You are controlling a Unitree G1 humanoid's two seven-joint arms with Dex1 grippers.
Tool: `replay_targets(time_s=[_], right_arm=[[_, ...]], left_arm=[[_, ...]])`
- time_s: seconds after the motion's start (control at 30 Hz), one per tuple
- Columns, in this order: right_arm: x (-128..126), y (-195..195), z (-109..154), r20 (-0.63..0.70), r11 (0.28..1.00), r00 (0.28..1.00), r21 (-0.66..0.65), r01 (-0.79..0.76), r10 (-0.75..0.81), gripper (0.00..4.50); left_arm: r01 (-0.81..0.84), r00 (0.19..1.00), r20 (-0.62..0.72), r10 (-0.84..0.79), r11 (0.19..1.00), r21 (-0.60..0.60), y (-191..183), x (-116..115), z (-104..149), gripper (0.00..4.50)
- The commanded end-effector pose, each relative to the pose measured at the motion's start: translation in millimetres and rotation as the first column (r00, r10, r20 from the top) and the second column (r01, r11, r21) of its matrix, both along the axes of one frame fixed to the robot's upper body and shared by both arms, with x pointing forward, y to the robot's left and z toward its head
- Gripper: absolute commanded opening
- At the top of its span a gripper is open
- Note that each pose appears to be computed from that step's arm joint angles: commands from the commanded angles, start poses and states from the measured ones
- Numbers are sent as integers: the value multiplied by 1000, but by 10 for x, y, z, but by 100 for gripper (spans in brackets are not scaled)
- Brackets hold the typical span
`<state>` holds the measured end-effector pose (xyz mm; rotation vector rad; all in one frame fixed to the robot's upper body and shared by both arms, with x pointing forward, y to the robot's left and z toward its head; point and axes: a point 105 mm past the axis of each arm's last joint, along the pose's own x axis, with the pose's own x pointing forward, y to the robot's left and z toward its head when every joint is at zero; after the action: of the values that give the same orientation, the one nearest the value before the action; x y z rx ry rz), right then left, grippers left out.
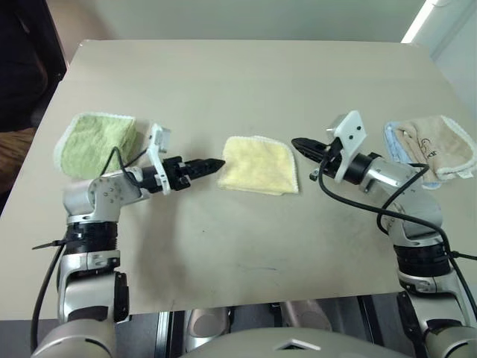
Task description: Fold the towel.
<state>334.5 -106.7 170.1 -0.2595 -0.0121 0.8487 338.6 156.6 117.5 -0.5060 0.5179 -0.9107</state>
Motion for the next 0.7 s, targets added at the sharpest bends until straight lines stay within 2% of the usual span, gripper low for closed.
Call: replay_targets(time_s=[0.03,0.4,0.7], right_arm=[[-7,43,131,51,1000,999,17,-17,16,0],[-23,33,133,59,1000,998,26,-2,1,0],[-55,24,154,65,999,998,34,6,-9,0]], left_arm=[[25,999,-21,-25,999,28,-133,-4,-41,447],[115,987,-120,-109,992,50,-470,-61,-201,447],[98,980,-182,-87,994,55,-545,-53,-308,447]])
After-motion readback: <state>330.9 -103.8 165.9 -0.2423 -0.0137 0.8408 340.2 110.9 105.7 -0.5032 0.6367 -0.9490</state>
